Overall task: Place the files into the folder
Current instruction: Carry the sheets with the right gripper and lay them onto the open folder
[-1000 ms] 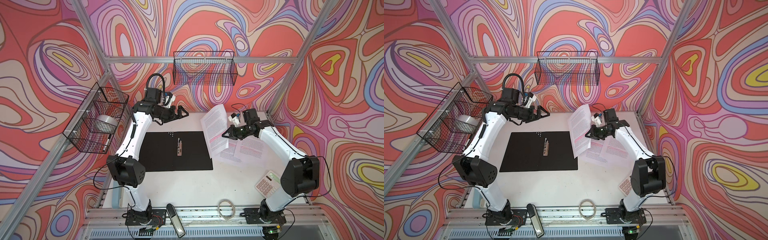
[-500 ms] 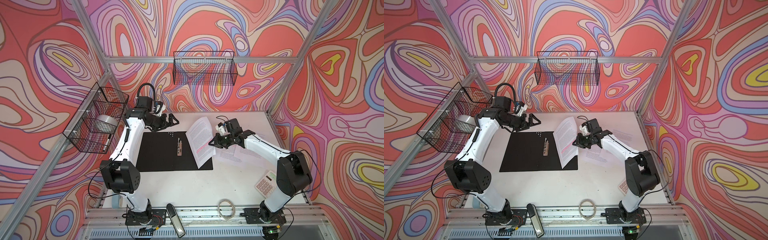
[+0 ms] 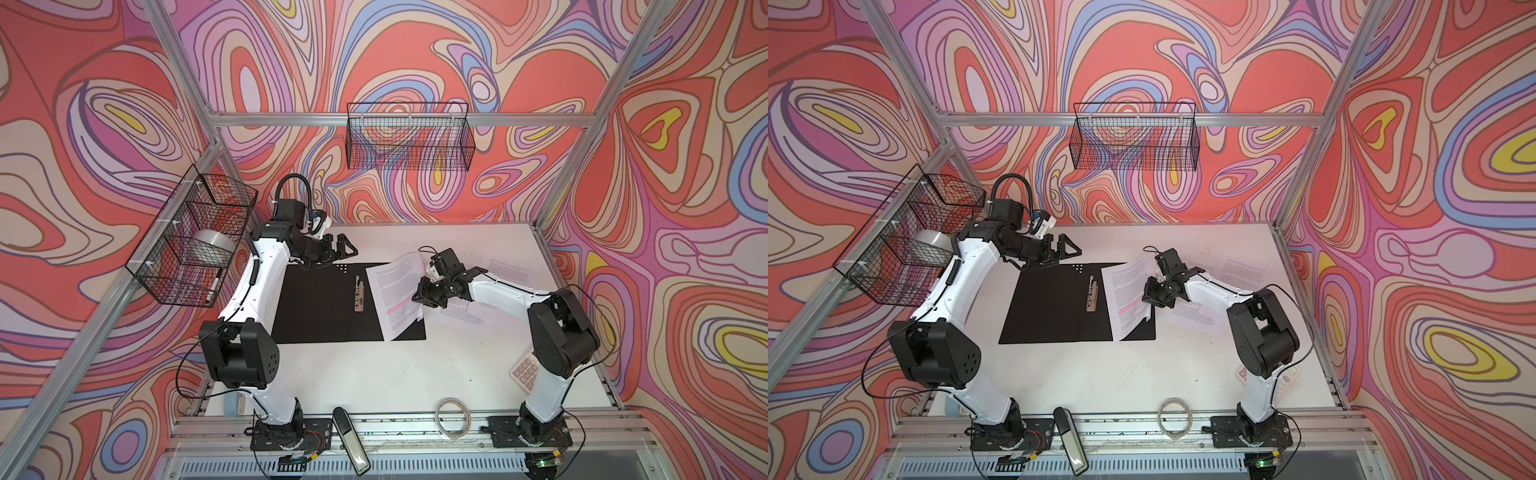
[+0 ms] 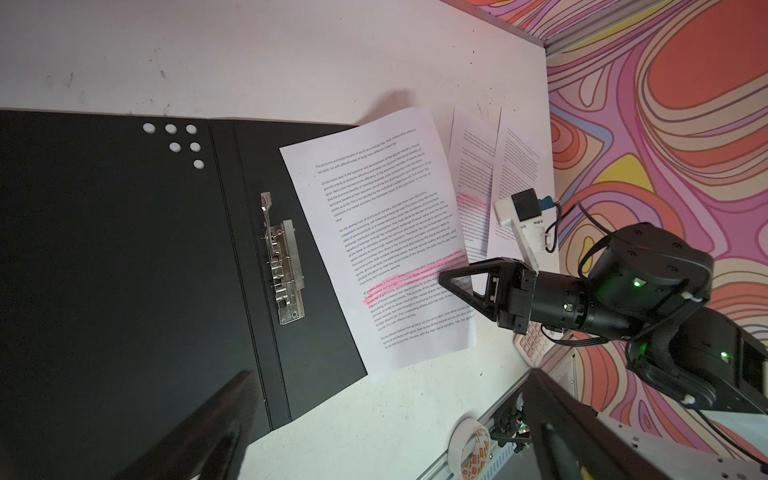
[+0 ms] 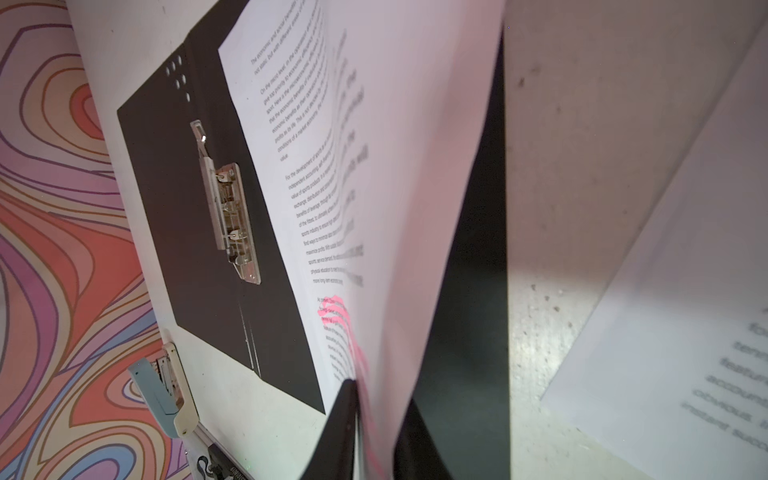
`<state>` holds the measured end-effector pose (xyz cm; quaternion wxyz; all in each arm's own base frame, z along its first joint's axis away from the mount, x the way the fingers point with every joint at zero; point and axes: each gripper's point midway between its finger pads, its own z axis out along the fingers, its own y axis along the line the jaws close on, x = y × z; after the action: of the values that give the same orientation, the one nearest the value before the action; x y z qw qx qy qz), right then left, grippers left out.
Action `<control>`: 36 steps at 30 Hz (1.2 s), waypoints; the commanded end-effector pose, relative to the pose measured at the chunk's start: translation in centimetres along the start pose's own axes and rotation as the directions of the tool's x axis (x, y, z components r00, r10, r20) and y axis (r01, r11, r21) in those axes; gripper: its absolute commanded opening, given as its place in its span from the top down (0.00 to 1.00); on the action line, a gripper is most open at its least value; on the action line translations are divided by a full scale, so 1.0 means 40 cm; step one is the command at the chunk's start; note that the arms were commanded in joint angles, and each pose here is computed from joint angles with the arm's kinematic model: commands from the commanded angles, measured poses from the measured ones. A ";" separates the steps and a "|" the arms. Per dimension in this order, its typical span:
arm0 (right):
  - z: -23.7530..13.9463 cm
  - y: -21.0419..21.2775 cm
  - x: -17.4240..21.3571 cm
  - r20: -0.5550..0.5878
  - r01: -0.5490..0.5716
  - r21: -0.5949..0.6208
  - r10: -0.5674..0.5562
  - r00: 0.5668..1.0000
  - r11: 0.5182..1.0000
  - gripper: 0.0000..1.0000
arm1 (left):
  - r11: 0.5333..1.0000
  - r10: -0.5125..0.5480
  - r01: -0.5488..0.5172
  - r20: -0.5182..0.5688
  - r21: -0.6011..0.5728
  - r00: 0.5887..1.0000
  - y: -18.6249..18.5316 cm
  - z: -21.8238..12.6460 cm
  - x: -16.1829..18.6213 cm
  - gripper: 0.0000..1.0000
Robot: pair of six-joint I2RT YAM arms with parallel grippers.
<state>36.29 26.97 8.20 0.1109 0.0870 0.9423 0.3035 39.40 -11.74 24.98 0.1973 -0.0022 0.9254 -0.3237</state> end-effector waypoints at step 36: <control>0.069 -0.031 0.052 -0.067 0.098 0.258 -0.083 0.994 0.961 0.38 | 1.000 -0.007 0.008 -0.063 0.013 0.998 0.023 0.018 0.061 0.00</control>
<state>34.81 27.53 5.56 0.0920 0.0632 0.9767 0.1831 38.29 -12.02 22.49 0.1621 -0.0027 0.9297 -0.3308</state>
